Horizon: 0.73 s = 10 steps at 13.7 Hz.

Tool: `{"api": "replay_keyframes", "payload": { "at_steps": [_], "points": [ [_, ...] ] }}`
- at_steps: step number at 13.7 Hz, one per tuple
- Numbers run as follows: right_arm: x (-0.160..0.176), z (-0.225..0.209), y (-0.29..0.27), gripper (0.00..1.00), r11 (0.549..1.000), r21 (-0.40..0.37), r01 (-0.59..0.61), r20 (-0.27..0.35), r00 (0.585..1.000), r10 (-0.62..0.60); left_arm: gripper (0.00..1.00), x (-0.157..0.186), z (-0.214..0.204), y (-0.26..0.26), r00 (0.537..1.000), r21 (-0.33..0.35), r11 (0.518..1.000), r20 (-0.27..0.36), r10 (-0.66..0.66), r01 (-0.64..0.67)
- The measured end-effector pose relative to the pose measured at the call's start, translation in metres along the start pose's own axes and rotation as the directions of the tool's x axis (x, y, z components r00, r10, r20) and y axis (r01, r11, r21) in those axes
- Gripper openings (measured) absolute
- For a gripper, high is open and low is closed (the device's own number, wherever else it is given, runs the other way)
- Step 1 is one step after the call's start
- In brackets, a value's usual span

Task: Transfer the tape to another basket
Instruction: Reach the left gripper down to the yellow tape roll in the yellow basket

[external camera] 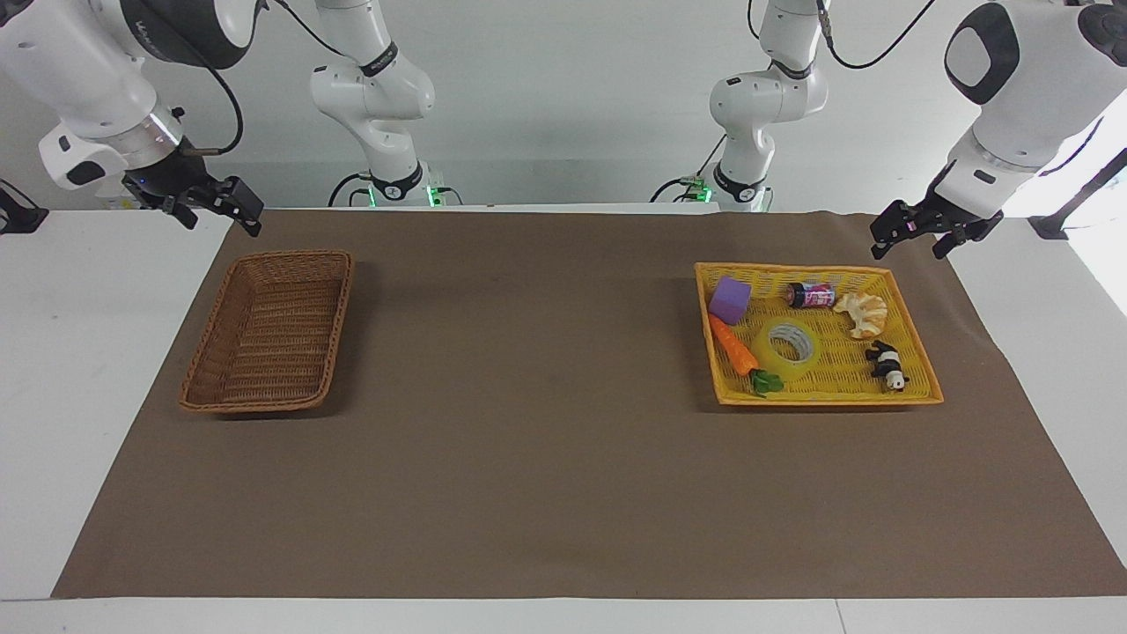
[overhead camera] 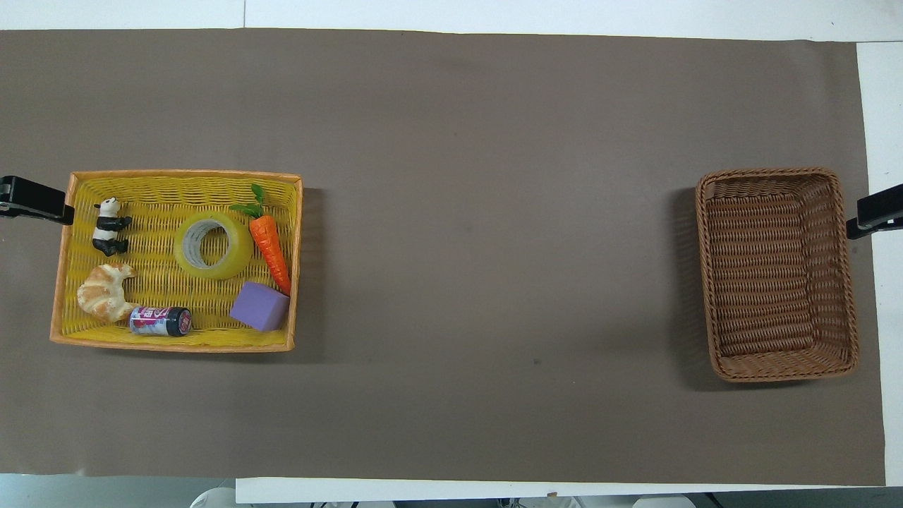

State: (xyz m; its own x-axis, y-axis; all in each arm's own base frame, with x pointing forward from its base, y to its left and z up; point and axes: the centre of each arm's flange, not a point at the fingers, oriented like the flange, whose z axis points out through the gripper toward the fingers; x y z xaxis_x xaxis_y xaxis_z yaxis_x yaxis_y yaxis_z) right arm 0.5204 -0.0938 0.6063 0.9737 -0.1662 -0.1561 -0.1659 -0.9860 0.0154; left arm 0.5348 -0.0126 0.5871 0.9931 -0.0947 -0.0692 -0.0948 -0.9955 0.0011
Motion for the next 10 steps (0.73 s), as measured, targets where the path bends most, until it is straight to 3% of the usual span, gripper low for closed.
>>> {"api": "replay_keyframes", "payload": {
  "at_steps": [5, 7, 10],
  "points": [
    [0.000, 0.000, 0.000, 1.00, 1.000, 0.000, 0.000, 0.000, 1.000, 0.000, 1.00, -0.001, 0.007, 0.001, 1.000, 0.000, 1.000, 0.005, 0.006, -0.006],
    [0.000, 0.000, 0.000, 1.00, 1.000, 0.000, 0.000, 0.000, 1.000, 0.000, 1.00, -0.003, 0.034, 0.006, 1.000, 0.006, 1.000, -0.017, 0.021, -0.021],
    [0.000, 0.000, 0.000, 1.00, 1.000, 0.000, 0.000, 0.000, 1.000, 0.000, 0.99, -0.013, 0.086, 0.008, 1.000, 0.009, 1.000, -0.002, 0.018, -0.018]
  ]
}}
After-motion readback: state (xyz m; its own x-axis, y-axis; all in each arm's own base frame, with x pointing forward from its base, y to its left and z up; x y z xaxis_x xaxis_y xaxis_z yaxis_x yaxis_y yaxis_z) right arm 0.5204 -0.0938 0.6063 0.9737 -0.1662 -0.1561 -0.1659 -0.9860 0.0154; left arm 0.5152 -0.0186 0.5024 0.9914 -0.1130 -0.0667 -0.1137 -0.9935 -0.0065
